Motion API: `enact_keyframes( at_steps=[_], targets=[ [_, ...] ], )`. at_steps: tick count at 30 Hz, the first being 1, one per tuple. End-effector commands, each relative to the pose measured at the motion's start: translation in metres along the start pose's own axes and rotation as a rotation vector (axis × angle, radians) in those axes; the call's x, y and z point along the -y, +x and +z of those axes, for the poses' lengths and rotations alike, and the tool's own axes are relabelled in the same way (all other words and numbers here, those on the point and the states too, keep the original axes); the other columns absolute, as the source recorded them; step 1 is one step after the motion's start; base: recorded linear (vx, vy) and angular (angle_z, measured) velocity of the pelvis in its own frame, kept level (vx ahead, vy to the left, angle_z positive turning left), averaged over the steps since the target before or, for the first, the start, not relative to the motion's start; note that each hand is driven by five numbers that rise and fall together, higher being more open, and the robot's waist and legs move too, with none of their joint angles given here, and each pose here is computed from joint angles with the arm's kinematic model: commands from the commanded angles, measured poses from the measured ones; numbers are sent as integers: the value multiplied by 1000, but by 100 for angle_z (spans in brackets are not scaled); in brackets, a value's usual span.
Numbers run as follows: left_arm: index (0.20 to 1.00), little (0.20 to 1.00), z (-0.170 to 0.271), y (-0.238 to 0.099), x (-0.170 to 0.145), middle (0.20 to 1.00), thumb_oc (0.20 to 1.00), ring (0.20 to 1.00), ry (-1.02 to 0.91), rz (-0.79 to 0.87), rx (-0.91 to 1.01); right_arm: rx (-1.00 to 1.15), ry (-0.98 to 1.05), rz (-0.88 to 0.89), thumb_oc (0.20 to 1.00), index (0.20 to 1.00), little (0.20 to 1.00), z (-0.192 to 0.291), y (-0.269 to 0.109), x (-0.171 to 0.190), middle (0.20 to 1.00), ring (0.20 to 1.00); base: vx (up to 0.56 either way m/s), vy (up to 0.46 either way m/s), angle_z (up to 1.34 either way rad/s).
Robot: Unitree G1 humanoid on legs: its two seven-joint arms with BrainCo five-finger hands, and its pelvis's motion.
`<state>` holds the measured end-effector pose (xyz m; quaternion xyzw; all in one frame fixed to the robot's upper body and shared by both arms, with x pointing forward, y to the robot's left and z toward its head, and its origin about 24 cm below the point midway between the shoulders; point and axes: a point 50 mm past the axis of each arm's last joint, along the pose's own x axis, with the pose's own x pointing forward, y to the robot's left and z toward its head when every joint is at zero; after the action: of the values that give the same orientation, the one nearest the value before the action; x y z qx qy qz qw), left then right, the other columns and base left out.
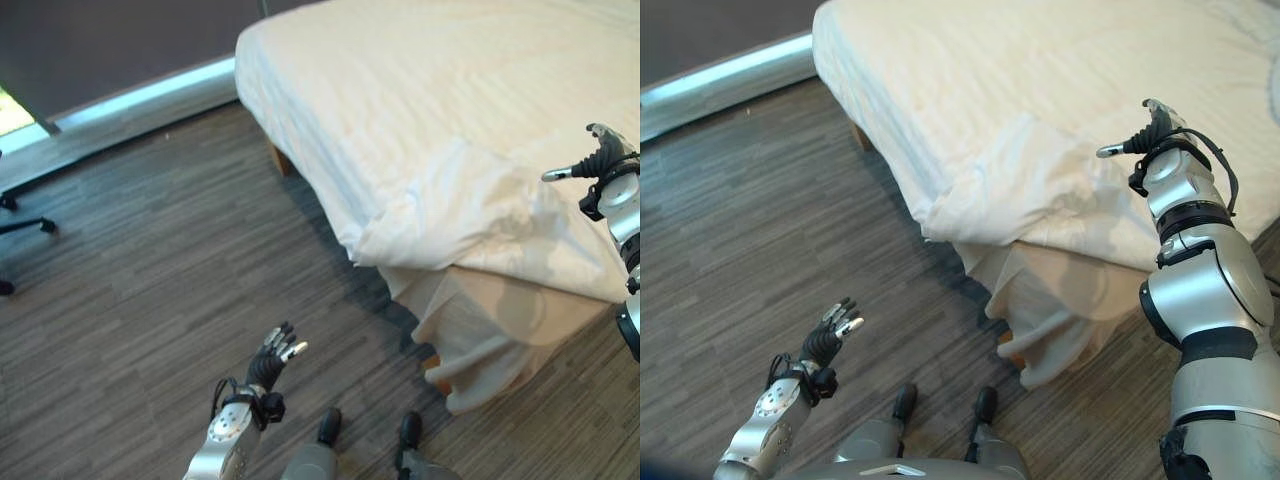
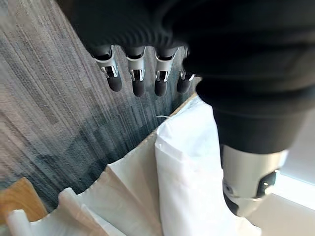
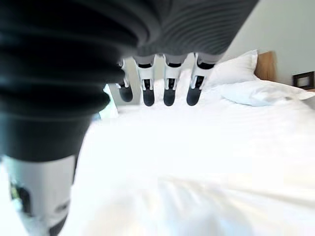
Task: Making the bed.
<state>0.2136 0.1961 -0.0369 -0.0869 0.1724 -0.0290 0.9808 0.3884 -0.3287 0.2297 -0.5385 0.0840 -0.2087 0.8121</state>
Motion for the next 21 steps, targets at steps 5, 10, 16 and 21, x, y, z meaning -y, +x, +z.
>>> enact_keyframes(
  at_steps=[5, 10, 16, 21],
  targets=[
    [1000, 1000, 38, 20, 12, 1000, 1000, 1000, 31, -26, 160, 146, -42, -268, 1000, 1000, 1000, 27, 0, 68, 1000, 1000, -141, -10, 3],
    [1000, 1000, 50, 33, 30, 1000, 1000, 1000, -9, -31, 222, 248, -211, -317, 1000, 1000, 1000, 33, -5, 57, 1000, 1000, -114, -8, -6],
    [1000, 1000, 49, 41, 35, 1000, 1000, 1000, -38, 7, 225, 299, -496, -174, 1000, 1000, 1000, 35, -5, 18, 1000, 1000, -42, 21, -1],
    [1000, 1000, 49, 44, 34, 1000, 1000, 1000, -56, 33, 229, 347, -519, -22, 200, 200, 200, 27, -13, -34, 200, 200, 24, 13, -8]
  ],
)
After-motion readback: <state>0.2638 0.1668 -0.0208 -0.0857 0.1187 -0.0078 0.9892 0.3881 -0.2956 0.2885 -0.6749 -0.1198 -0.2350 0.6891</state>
